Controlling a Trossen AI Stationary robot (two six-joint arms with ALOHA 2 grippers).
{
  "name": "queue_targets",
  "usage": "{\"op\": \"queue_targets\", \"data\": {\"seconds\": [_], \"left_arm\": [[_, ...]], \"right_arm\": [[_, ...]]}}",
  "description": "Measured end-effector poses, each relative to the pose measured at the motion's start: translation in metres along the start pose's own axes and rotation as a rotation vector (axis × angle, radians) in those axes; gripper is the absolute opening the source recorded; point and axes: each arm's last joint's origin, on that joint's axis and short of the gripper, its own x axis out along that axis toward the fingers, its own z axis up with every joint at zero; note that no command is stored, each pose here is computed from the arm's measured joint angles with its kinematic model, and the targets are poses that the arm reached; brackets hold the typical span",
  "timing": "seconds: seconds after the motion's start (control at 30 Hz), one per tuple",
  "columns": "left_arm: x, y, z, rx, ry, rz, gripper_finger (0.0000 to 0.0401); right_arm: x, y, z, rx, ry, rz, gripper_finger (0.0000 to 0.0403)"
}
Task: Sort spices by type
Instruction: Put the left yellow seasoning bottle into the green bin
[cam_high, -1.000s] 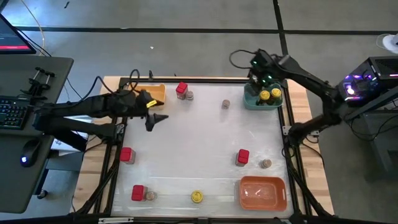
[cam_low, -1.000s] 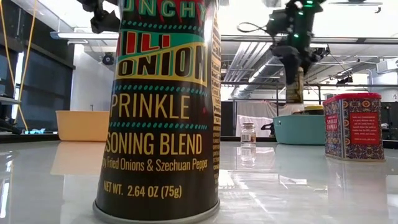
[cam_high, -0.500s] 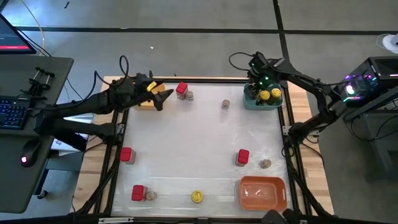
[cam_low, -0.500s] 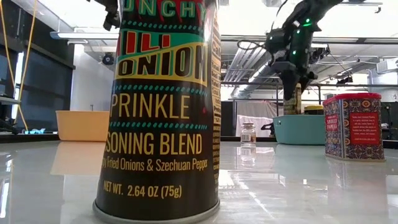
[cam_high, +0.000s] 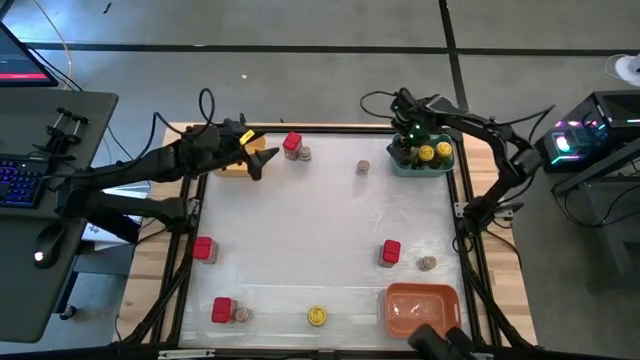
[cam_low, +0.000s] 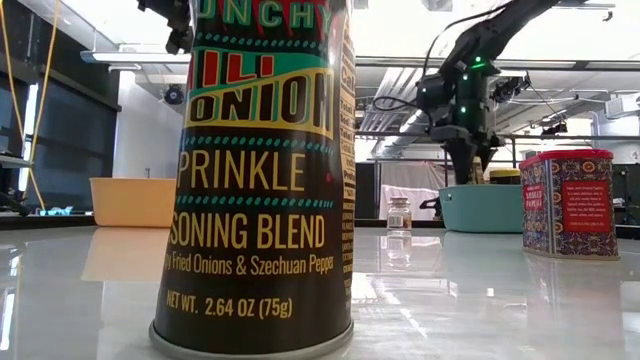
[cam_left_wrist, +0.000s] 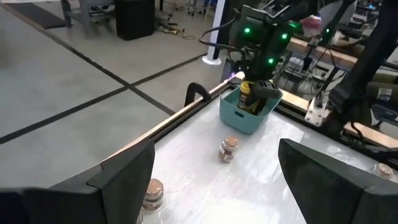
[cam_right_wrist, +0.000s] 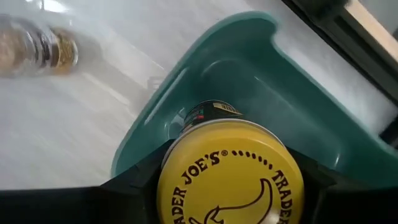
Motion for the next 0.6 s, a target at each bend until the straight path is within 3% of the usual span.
{"op": "queue_targets", "data": {"seconds": [0.17,0.43,0.6], "left_arm": [[0.0000,-0.0001,-0.0001,0.009,0.002,-0.004,0.0328],[-0.0001,-0.0006,-0.0002,0.010,0.006,-0.021,0.0328],[-0.0001,-0.0007,-0.0002,-0.001,0.006,-0.022,0.0328]], "right_arm": [[0.0041,0.0002,0.0005,-0.196,0.022,0.000,0.0241],[0.0041,-0.0001,-0.0007,-0.533,0.036,0.000,0.0223],[0.0041,0.0000,-0.0012,-0.637,0.042,0.001,0.0248]]}}
